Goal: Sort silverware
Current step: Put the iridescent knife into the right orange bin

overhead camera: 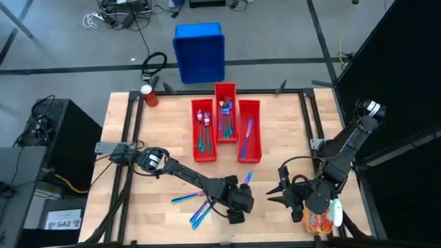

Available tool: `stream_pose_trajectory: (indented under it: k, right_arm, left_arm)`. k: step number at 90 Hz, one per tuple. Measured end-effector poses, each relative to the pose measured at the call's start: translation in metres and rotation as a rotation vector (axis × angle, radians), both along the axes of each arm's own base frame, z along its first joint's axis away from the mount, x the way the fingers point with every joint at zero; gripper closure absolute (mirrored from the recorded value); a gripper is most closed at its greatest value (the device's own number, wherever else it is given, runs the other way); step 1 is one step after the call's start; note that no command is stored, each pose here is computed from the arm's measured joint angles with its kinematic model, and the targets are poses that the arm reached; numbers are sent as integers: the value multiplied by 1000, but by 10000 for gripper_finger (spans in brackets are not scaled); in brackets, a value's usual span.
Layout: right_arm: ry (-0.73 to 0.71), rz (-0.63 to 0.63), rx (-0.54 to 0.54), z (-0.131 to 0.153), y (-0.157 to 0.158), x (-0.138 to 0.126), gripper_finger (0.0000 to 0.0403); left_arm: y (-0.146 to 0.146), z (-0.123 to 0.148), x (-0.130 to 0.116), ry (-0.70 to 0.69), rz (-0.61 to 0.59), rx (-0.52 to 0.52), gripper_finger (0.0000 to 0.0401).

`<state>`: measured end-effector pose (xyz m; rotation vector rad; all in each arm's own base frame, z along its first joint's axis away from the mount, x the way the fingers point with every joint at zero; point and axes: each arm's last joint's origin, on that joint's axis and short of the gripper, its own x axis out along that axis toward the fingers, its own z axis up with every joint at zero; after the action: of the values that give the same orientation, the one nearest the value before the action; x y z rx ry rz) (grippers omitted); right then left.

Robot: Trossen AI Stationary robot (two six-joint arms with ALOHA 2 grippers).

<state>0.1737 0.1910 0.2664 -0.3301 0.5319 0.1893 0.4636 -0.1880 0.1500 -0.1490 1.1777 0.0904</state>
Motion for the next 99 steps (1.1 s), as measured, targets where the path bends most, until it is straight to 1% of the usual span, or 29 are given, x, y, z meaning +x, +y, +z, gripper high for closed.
stream_pose_trajectory:
  k: [12,19,25,35,44,50,55,67,74,81,90,99]
  right_arm:
    - [1,1,0,0,0,0,339]
    - [1,1,-1,0,0,0,337]
    - [1,1,0,0,0,0,335]
    - [1,0,1,0,0,0,335]
    - [1,0,1,0,0,0,339]
    - [1,0,1,0,0,0,340]
    - [0,0,1,0,0,0,339]
    - [1,-2,3,0,0,0,335]
    - [1,-1,2,0,0,0,335]
    - [1,-1,3,0,0,0,338]
    - [1,-3,6,0,0,0,340]
    - [1,-3,6,0,0,0,339]
  left_arm:
    - [-8,-3,-16,112,52,22,401]
    - [-18,-4,-24,133,74,36,401]
    - [-27,-3,-30,152,70,44,401]
    - [-44,2,-36,145,44,40,401]
    - [-61,13,-41,135,10,16,401]
    - [-70,22,-46,142,13,17,401]
    - [-74,33,-50,149,34,32,401]
    - [-71,54,-60,168,146,117,394]
    - [-67,62,-66,211,199,145,375]
    - [-63,70,-72,250,240,171,344]
    - [-59,72,-76,298,266,195,287]
    - [-56,70,-75,317,264,187,224]
